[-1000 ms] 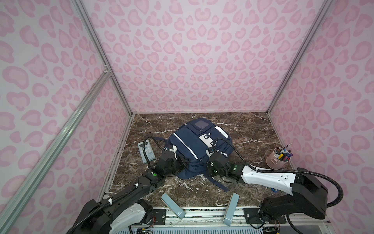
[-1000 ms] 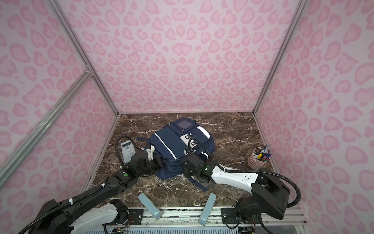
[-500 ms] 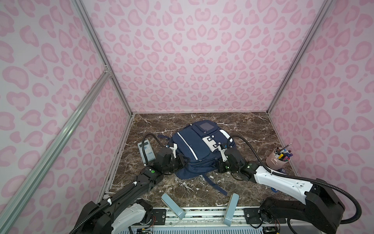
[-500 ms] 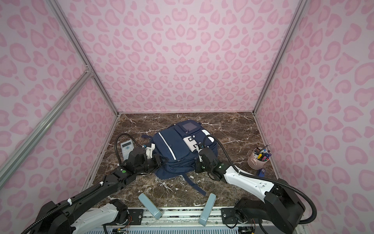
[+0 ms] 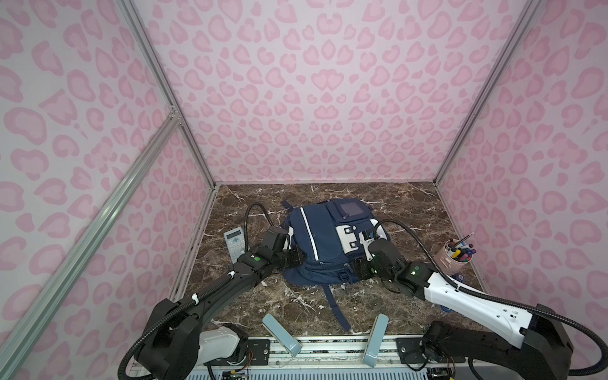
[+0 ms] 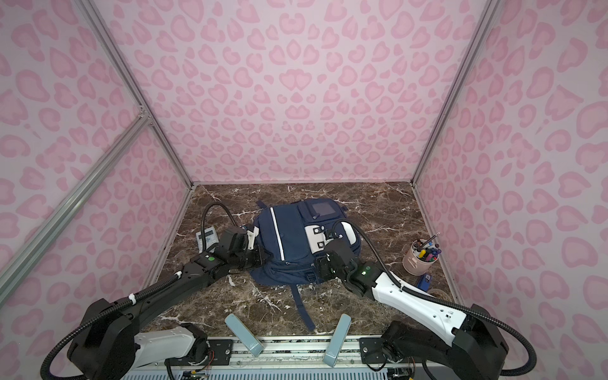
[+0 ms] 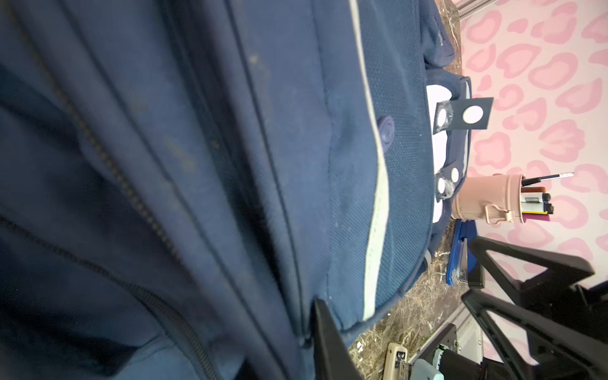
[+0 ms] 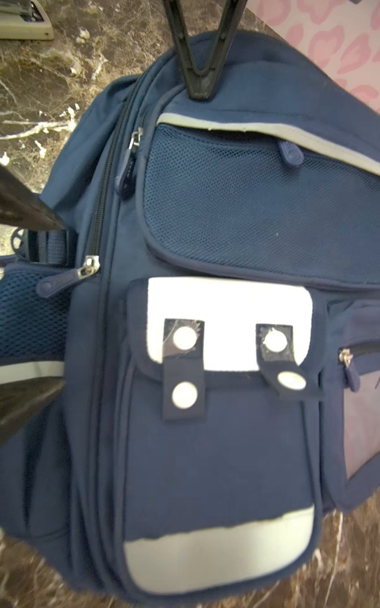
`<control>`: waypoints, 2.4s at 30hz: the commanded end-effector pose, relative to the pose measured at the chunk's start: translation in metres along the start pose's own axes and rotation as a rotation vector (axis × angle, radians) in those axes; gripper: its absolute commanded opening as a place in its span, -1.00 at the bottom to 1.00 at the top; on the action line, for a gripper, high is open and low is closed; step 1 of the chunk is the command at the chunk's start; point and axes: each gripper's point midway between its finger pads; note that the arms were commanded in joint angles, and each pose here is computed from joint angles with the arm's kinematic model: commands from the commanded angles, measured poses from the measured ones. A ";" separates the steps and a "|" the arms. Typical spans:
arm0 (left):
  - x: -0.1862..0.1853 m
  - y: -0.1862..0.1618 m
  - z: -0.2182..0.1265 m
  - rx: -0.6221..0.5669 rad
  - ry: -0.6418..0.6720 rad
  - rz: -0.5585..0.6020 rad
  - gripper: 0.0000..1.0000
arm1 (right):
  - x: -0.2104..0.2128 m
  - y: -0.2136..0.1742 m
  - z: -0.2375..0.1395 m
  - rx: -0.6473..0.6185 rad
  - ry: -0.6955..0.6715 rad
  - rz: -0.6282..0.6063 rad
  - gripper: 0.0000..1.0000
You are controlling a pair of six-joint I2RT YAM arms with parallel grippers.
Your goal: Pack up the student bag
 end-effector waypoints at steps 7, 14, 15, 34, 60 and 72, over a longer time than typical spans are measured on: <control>0.003 0.023 -0.013 -0.097 0.060 0.056 -0.58 | 0.027 0.026 0.055 0.139 0.115 -0.059 0.08; 0.013 0.023 -0.003 -0.082 0.099 0.077 -0.59 | 0.056 0.015 0.073 0.202 0.250 -0.033 -0.25; 0.015 0.025 -0.002 -0.083 0.110 0.082 -0.59 | 0.063 0.010 0.071 0.215 0.267 -0.064 -0.35; 0.040 0.044 -0.037 -0.166 0.227 0.075 0.47 | 0.067 0.033 0.017 -0.123 0.028 -0.780 0.28; 0.026 0.006 -0.032 -0.187 0.039 0.002 -0.07 | 0.099 0.003 0.086 0.032 -0.001 -1.133 -0.21; 0.019 0.009 -0.031 -0.188 0.032 0.012 -0.07 | 0.096 0.002 0.087 0.068 0.041 -1.143 -0.21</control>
Point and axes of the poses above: each gripper's point midway between its finger pads, its own z axis out along the fingers, its own x axis along the line the jaws close on, y = z × x, and after that the axes turned 12 degrees about z, right-handed
